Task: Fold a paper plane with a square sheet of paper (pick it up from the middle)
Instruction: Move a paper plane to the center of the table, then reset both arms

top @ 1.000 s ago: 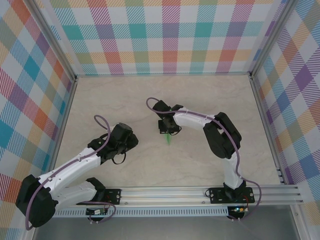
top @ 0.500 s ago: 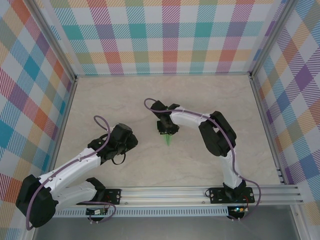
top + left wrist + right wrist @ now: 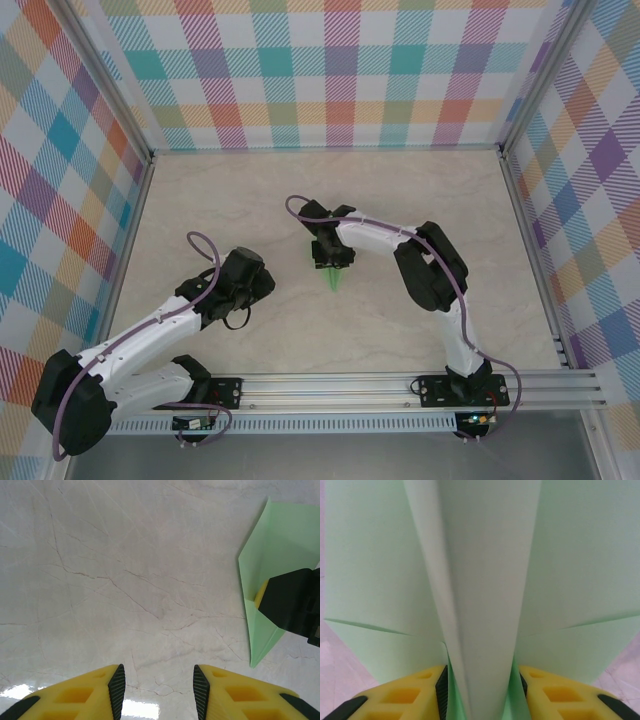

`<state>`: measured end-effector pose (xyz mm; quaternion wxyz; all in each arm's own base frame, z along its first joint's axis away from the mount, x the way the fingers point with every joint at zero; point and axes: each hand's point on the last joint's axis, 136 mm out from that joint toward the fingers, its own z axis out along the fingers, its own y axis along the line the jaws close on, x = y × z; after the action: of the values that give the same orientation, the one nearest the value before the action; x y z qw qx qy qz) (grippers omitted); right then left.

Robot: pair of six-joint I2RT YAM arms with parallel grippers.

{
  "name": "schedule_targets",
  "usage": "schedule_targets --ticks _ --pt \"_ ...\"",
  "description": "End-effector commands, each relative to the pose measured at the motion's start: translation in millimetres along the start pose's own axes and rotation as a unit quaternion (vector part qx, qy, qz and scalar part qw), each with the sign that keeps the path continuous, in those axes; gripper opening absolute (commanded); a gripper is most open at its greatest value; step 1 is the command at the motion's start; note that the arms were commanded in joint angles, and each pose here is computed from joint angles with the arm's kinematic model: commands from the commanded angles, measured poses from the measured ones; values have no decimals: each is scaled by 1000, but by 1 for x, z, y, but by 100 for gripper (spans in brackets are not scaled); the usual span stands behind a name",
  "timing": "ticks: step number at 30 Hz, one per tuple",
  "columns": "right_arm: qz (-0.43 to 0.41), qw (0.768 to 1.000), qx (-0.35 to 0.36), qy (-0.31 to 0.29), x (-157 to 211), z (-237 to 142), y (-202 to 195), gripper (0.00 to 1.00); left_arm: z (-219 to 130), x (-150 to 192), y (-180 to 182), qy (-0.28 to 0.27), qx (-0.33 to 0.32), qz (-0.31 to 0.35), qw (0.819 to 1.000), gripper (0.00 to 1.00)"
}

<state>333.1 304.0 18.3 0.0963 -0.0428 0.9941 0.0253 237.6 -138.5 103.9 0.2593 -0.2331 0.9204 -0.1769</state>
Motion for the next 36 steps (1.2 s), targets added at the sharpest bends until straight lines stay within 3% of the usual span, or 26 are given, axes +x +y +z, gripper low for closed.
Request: schedule_targets --ticks 1,14,18,21,23,25,29,33,36 --pt "-6 999 32 18 6 0 -12 44 -3 -1 4 -1 -2 -1 1000 43" --pt "2 997 -10 -79 -22 -104 -15 64 -10 -9 3 -14 -9 27 999 44" --pt "12 986 -2 -168 -29 -161 -42 73 -15 -17 9 -34 -27 51 998 45" --pt "23 965 19 -260 -33 -206 -75 78 -21 -30 18 -65 -56 78 993 48" --pt "42 946 48 -317 -31 -228 -106 81 -26 -40 26 -91 -78 96 988 56" --pt "74 923 78 -370 -28 -243 -144 94 -30 -53 34 -121 -101 113 981 69" --pt "126 882 146 -429 -14 -241 -217 100 -36 -78 47 -168 -139 132 967 99" --pt "115 881 201 -414 3 -200 -265 100 -37 -104 71 -210 -185 117 953 100" --pt "106 905 174 -374 6 -162 -278 100 -35 -120 88 -224 -203 106 947 100"
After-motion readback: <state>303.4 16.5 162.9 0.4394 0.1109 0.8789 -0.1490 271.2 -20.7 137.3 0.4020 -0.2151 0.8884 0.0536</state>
